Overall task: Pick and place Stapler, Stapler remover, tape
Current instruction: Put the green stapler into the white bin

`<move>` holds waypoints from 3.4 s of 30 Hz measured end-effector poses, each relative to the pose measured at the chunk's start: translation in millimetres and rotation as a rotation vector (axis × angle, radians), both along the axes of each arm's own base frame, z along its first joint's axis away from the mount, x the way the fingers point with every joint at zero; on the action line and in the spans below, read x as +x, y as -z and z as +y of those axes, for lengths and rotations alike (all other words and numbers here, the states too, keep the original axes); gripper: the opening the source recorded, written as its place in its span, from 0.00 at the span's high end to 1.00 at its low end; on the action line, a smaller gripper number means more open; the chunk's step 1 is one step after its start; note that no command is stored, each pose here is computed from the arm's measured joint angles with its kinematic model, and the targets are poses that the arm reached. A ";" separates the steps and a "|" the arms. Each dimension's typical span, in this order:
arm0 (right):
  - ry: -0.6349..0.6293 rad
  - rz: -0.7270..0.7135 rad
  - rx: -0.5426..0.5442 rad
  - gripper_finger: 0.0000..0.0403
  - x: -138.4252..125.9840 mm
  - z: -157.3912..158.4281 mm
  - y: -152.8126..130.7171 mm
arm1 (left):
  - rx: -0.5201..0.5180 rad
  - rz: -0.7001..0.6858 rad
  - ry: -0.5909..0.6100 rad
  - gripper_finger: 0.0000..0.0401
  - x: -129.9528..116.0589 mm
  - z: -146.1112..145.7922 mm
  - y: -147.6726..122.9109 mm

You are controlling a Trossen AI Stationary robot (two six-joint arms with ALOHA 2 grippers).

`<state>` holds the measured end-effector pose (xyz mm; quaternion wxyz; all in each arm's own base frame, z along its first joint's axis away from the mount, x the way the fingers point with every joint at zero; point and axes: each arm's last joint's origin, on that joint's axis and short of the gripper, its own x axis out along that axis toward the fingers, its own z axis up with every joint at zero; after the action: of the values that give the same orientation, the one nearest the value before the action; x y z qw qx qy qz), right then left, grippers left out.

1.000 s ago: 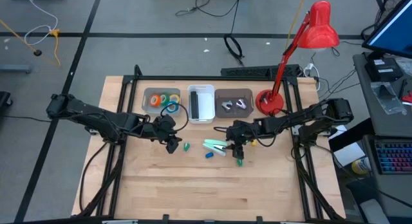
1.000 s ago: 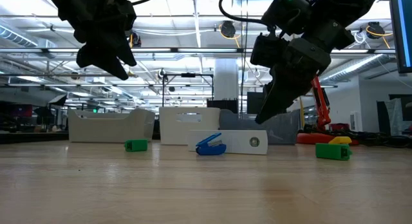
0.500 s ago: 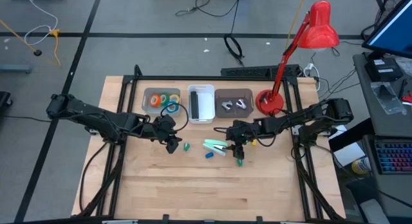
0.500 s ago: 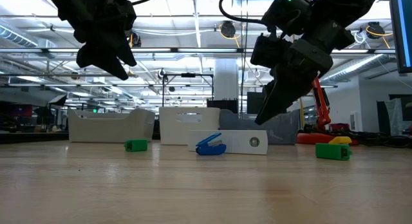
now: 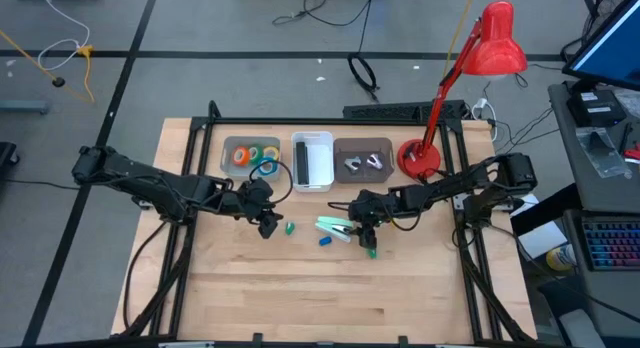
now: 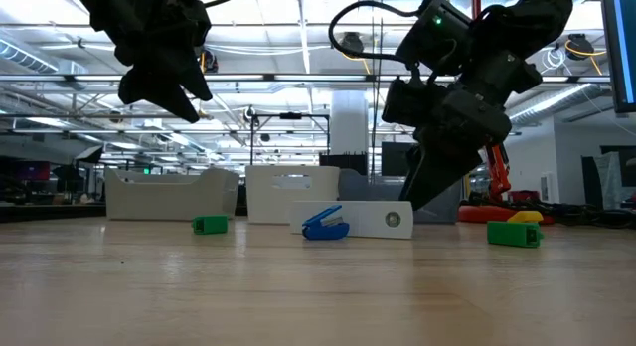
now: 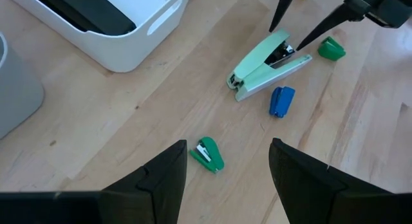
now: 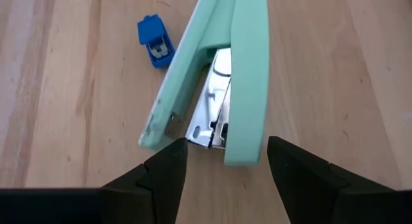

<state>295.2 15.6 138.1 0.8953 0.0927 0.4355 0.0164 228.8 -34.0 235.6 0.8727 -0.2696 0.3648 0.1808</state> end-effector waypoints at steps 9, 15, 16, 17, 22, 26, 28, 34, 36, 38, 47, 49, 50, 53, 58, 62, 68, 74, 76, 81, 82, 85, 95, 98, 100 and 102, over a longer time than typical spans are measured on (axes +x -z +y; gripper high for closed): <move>0.007 -0.002 0.002 0.54 0.2 -0.1 -0.2 | 0.004 0.001 0.004 0.46 0.0 0.0 0.0; 0.009 -0.002 0.003 0.70 0.2 -0.1 -0.3 | 0.010 0.002 0.011 0.46 0.0 0.0 0.0; 0.009 -0.002 0.003 0.72 0.2 -0.2 -0.3 | 0.010 0.002 0.011 0.46 0.0 0.0 0.0; 0.009 -0.002 0.003 0.75 0.2 -0.2 -0.2 | 0.011 0.002 0.011 0.46 0.0 0.0 0.0; -0.002 -0.006 -0.007 0.85 0.4 -0.2 -0.6 | 0.011 0.002 0.012 0.46 0.0 0.0 0.0; -0.003 -0.014 -0.023 0.89 1.2 -0.6 -2.0 | 0.011 0.002 0.011 0.46 0.0 0.0 0.0; 0.004 0.017 -0.040 0.90 -1.4 -1.0 1.7 | 0.012 0.002 0.012 0.46 0.0 0.0 0.0; -0.019 0.025 -0.061 0.99 -2.2 -1.0 1.7 | 0.015 0.003 0.015 0.46 0.0 0.0 0.0; -0.016 0.021 -0.058 0.99 -1.9 -1.0 1.4 | 0.016 0.003 0.016 0.46 0.0 0.0 0.0; -0.012 0.021 -0.055 0.97 -1.8 -1.0 1.4 | 0.017 0.003 0.017 0.46 0.0 0.0 0.0; 0.015 -0.050 -0.100 0.88 -7.5 -2.7 -21.7 | 0.019 0.004 0.018 0.46 -0.1 0.1 0.1; -0.011 -0.082 -0.114 0.86 -9.5 -2.7 -30.1 | 0.021 0.004 0.020 0.46 -0.1 0.0 0.1; -0.027 -0.101 -0.116 0.84 -9.8 -2.3 -33.7 | 0.022 0.004 0.019 0.46 -0.1 0.1 0.1; -0.086 -0.134 -0.099 0.79 -8.6 3.2 -36.7 | 0.026 0.001 0.015 0.46 0.1 0.2 -0.1; -0.152 -0.154 -0.078 0.66 -5.3 16.8 -33.2 | 0.024 -0.018 0.011 0.46 1.5 0.5 -1.3; -0.169 -0.137 -0.080 0.57 -5.7 21.3 -29.1 | 0.022 -0.021 0.008 0.46 1.7 0.5 -1.5; -0.169 -0.130 -0.079 0.51 -5.1 21.4 -27.0 | 0.031 -0.035 -0.003 0.46 2.6 1.0 -2.4; -0.180 -0.125 -0.076 0.52 -5.1 24.5 -25.6 | 0.032 -0.051 -0.007 0.46 4.0 2.4 -3.5; -0.179 -0.115 -0.073 0.53 -2.6 25.7 -19.9 | 0.033 -0.051 -0.009 0.46 4.1 3.2 -3.5; -0.177 -0.098 -0.074 0.53 4.2 26.7 -5.1 | 0.044 -0.050 -0.007 0.46 4.0 3.3 -3.6; -0.177 -0.082 -0.076 0.53 3.6 26.6 -1.8 | 0.044 -0.050 -0.008 0.46 4.0 3.4 -3.5; -0.160 -0.072 -0.062 0.53 5.0 26.7 2.3 | 0.043 -0.049 -0.007 0.46 4.0 3.3 -3.5; -0.124 -0.030 -0.030 0.54 5.1 28.7 11.0 | 0.046 -0.048 -0.005 0.46 3.9 3.4 -3.4; -0.122 -0.036 -0.028 0.54 5.1 28.7 9.5 | 0.047 -0.047 -0.005 0.46 3.9 3.4 -3.4; -0.108 -0.051 -0.014 0.56 6.2 28.9 8.1 | 0.047 -0.047 -0.005 0.46 3.9 3.4 -3.4; -0.096 -0.059 0.001 0.58 7.1 29.1 7.5 | 0.047 -0.047 -0.005 0.46 3.9 3.4 -3.4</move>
<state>302.3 44.7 130.6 0.9060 0.0717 0.4126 0.0621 232.6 -30.6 239.0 0.8867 -0.2539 0.3393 0.1850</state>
